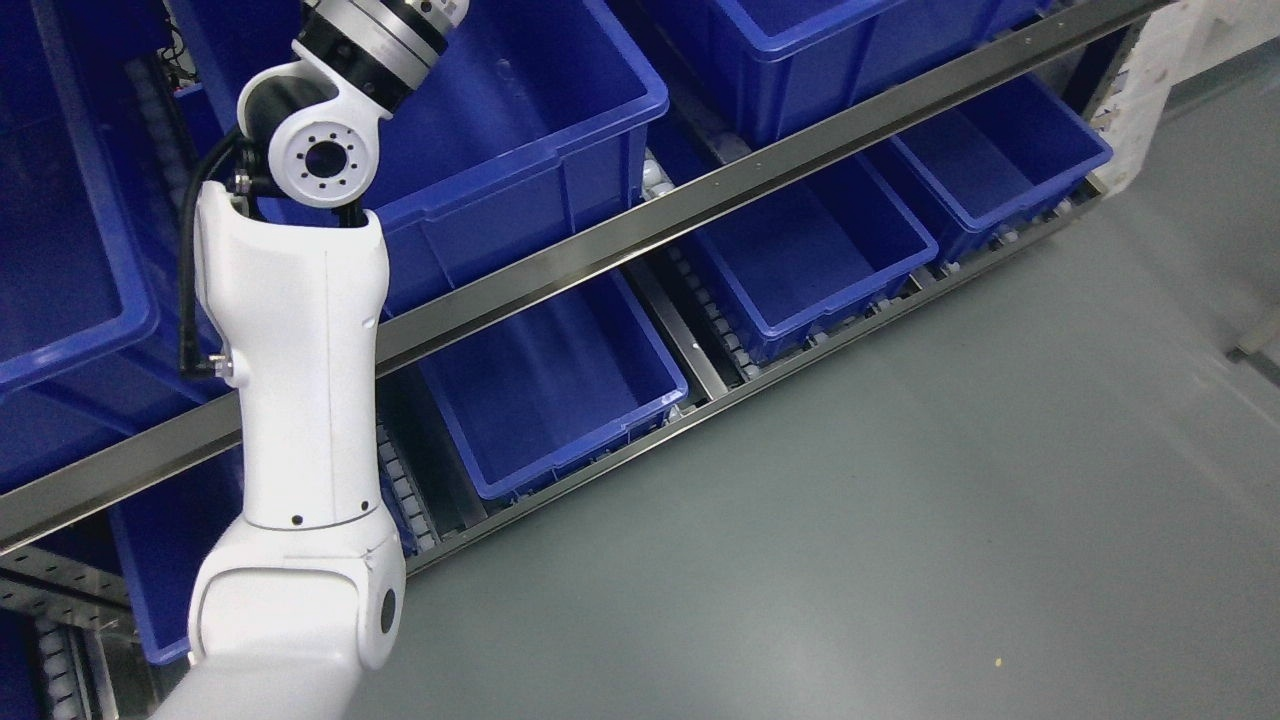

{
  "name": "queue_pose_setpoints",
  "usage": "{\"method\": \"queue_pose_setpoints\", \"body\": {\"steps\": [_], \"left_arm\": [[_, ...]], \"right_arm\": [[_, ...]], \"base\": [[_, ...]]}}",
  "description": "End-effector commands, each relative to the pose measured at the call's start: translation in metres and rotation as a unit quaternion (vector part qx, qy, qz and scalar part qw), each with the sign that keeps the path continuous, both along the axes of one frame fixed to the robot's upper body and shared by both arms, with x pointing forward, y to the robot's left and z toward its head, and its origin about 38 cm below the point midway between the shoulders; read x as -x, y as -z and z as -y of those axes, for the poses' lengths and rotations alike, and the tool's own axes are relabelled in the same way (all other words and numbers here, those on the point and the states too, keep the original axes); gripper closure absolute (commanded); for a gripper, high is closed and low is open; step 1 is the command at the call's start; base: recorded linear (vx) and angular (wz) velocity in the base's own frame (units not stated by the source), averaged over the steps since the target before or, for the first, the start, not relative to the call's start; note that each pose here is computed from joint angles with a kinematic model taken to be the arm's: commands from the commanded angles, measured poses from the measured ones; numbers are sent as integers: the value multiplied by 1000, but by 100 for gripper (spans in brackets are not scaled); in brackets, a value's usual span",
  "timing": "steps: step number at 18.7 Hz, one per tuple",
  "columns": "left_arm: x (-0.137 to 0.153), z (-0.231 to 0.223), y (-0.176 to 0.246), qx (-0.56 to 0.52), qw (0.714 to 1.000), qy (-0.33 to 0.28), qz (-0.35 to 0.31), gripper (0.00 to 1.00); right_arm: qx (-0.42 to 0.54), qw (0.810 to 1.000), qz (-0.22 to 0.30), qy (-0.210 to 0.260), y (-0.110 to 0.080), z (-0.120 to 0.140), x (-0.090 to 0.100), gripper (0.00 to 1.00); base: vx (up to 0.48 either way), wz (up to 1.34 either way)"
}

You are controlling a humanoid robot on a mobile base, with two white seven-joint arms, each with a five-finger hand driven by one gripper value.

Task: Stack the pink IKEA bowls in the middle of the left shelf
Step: 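Carry the stacked bowls in the left hand toward the blue bin shelf, then lower the stacked bowls into the upper blue bin with the left hand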

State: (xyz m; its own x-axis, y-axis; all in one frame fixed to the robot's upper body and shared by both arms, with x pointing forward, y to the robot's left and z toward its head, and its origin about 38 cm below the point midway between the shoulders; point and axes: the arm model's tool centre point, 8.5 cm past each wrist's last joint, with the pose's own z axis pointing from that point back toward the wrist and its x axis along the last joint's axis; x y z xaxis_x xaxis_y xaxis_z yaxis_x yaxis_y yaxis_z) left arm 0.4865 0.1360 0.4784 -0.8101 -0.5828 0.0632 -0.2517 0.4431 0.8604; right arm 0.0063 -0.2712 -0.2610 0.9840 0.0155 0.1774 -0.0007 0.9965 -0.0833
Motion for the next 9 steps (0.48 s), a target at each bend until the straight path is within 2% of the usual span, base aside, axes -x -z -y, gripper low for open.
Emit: {"method": "queue_pose_setpoints", "body": {"steps": [1,5,9], "left_arm": [[-8,-4,-6,-29,999,-30,-31,94],[-39,-7,46,-102,983,-73,-136,93],[-46,-33,89,-120,971,-96,-181,92]], "right_arm": [[9,1000,0,1,-1,11,0,0],[9,1000,0,1,-1,11,0,0],[9,1000,0,1,-1,11,0,0]], "base": [[4,454],[18,232],[29,280]]}}
